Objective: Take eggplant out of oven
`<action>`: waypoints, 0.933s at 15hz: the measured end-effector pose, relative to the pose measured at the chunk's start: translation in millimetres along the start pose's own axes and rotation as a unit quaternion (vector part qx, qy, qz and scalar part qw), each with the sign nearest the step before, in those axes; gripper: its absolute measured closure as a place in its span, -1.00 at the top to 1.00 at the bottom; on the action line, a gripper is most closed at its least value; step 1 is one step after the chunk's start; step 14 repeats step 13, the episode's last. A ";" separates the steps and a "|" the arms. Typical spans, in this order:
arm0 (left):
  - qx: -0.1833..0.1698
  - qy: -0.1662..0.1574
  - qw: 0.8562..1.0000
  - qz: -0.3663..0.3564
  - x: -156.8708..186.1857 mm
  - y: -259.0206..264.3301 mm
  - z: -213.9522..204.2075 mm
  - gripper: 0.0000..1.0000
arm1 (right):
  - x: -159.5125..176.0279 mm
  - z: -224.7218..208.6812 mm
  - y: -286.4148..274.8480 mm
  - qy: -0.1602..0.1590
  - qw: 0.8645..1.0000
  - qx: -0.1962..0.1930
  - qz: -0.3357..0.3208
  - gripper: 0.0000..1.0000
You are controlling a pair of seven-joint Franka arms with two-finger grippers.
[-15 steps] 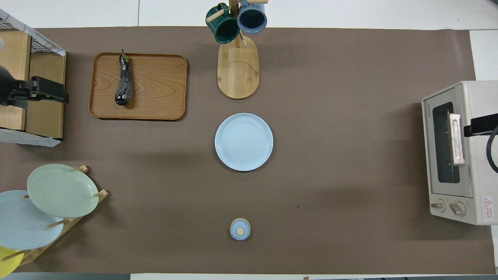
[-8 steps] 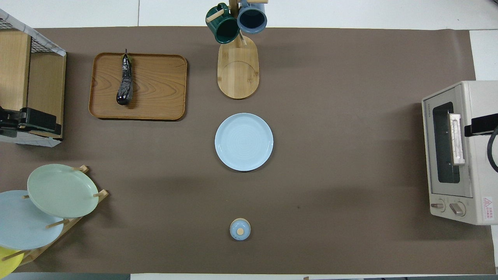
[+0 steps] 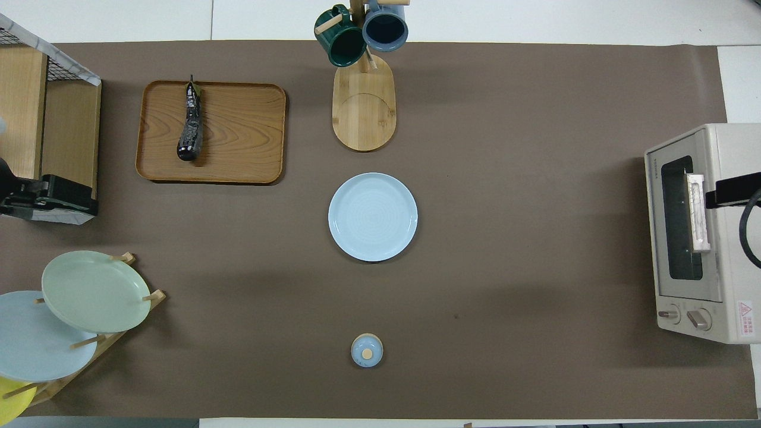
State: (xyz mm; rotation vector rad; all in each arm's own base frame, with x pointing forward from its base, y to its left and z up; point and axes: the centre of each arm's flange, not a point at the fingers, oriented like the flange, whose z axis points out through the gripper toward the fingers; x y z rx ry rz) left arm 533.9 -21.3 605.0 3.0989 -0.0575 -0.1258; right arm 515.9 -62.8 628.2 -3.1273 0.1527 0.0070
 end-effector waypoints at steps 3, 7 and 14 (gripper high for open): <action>0.000 0.011 1.000 0.002 0.4 2.4 -15.1 1.00 | -0.1 -1.1 -1.9 0.001 1.000 0.000 -0.002 1.00; 0.001 0.008 1.000 0.008 1.3 8.8 -13.1 1.00 | -0.1 -1.4 -3.2 0.001 1.000 0.000 -0.003 1.00; 0.002 0.008 1.000 0.007 1.4 7.8 -12.9 1.00 | 0.0 -1.6 -3.3 0.002 1.000 0.000 -0.003 1.00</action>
